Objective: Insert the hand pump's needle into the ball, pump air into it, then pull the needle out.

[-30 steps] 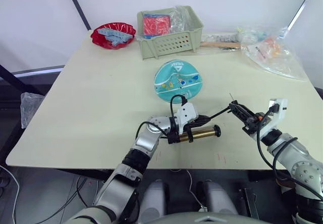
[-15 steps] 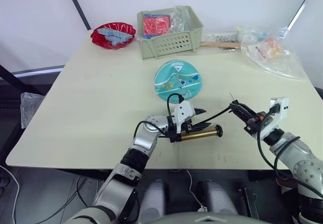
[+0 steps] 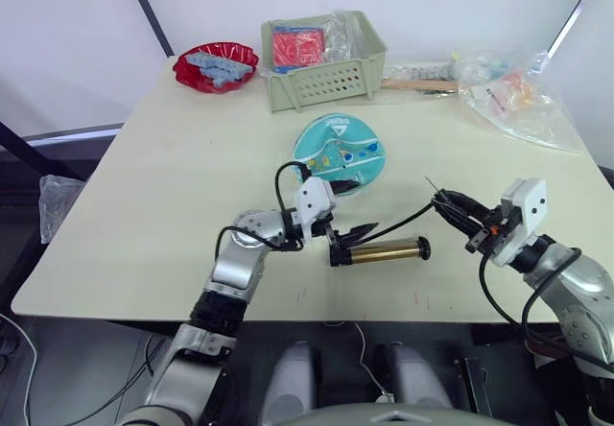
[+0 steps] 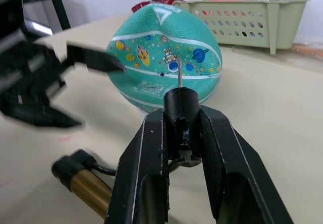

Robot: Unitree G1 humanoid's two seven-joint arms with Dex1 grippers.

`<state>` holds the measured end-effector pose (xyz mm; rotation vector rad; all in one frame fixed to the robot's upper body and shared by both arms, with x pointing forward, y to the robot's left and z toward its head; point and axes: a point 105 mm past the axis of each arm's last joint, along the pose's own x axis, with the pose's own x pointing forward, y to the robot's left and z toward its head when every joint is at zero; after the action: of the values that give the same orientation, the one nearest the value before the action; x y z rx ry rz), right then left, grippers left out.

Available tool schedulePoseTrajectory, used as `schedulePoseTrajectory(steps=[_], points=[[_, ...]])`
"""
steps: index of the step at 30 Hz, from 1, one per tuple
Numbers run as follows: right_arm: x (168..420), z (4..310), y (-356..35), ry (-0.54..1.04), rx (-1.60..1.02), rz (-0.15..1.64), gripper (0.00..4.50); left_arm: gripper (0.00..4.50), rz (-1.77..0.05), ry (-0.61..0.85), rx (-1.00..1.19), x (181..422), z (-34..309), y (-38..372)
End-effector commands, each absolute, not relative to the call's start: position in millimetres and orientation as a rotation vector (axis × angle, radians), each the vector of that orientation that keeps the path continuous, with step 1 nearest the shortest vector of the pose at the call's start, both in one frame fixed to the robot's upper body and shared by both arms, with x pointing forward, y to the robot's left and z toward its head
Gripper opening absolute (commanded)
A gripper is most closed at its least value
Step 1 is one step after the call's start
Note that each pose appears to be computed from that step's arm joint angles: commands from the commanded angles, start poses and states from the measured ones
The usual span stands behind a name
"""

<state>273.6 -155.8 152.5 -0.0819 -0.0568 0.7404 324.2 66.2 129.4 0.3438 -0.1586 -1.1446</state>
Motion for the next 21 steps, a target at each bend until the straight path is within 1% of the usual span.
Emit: schedulePoseTrajectory(steps=[1, 5, 10, 16, 21], points=[[266.3, 170.9, -155.1, -0.154, -0.133, 0.762, 0.34, 4.47, -1.058, -0.242, 0.373, 333.2, 160.2, 78.2], [259.7, 175.9, -149.8, -0.213, -0.206, 0.823, 0.34, 4.47, -0.865, -0.267, 0.348, 363.2, 196.4, 109.3], [259.7, 178.2, -147.1, -0.268, -0.215, 0.819, 0.34, 4.47, -0.777, -0.24, 0.34, 381.2, 215.2, 121.8], [259.4, 175.4, -146.8, -0.282, -0.218, 0.816, 0.34, 4.47, -0.714, -0.18, 0.344, 395.3, 217.5, 128.0], [260.4, 175.7, -148.7, -0.289, -0.22, 0.812, 0.34, 4.47, -0.684, -0.083, 0.337, 404.8, 205.5, 133.1]])
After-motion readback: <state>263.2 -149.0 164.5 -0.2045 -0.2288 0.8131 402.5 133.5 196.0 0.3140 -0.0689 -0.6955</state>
